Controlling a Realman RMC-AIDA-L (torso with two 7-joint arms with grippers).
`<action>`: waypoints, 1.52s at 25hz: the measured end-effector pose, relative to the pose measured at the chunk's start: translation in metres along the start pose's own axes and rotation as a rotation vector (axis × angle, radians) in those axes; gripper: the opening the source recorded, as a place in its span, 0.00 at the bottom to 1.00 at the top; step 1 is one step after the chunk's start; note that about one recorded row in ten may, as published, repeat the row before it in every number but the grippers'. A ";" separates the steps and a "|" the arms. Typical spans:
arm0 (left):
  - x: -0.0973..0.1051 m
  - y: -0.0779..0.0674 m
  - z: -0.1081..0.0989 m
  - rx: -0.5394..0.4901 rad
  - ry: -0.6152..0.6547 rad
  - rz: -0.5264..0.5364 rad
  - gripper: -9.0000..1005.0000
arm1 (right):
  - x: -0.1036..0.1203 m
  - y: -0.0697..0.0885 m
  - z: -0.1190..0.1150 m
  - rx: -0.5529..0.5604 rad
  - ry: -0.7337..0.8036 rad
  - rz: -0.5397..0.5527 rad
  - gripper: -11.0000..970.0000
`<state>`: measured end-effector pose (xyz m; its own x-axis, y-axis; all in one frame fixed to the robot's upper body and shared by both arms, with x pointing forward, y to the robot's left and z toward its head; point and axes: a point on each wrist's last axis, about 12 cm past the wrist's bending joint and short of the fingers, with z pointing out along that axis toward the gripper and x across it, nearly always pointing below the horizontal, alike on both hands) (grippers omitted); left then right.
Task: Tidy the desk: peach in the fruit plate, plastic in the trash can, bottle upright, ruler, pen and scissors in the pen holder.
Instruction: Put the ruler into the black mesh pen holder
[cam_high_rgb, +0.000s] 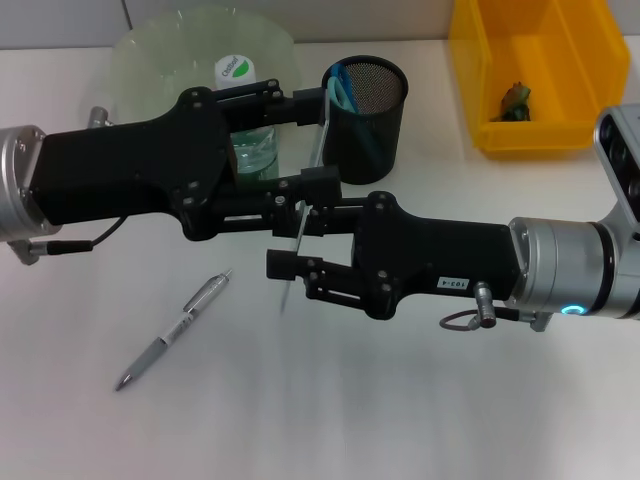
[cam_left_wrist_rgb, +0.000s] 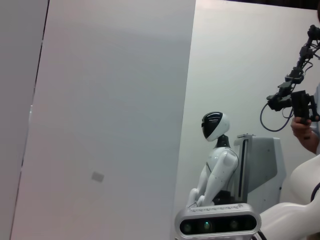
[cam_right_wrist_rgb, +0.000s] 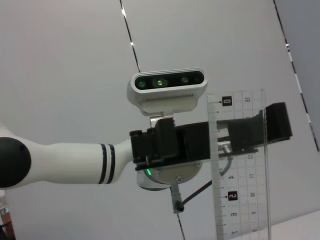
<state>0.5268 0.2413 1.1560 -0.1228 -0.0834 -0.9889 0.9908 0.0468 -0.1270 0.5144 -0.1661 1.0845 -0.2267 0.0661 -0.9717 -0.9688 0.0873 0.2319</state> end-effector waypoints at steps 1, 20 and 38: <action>0.001 0.000 0.000 -0.002 0.001 0.000 0.73 | 0.001 0.000 0.000 0.005 0.002 0.001 0.41; 0.026 -0.017 -0.034 -0.132 0.017 -0.057 0.73 | -0.017 -0.025 -0.052 0.310 -0.135 -0.068 0.42; 0.046 -0.023 -0.025 -0.112 0.002 -0.109 0.73 | -0.037 -0.068 -0.049 0.566 -0.014 -0.193 0.43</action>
<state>0.4969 0.2613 1.1111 -0.2291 -0.0919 -0.9691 0.9592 0.1483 -0.2408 0.5840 -0.2231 1.1020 -0.0468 0.0089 -0.9989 -0.7872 0.6152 0.0423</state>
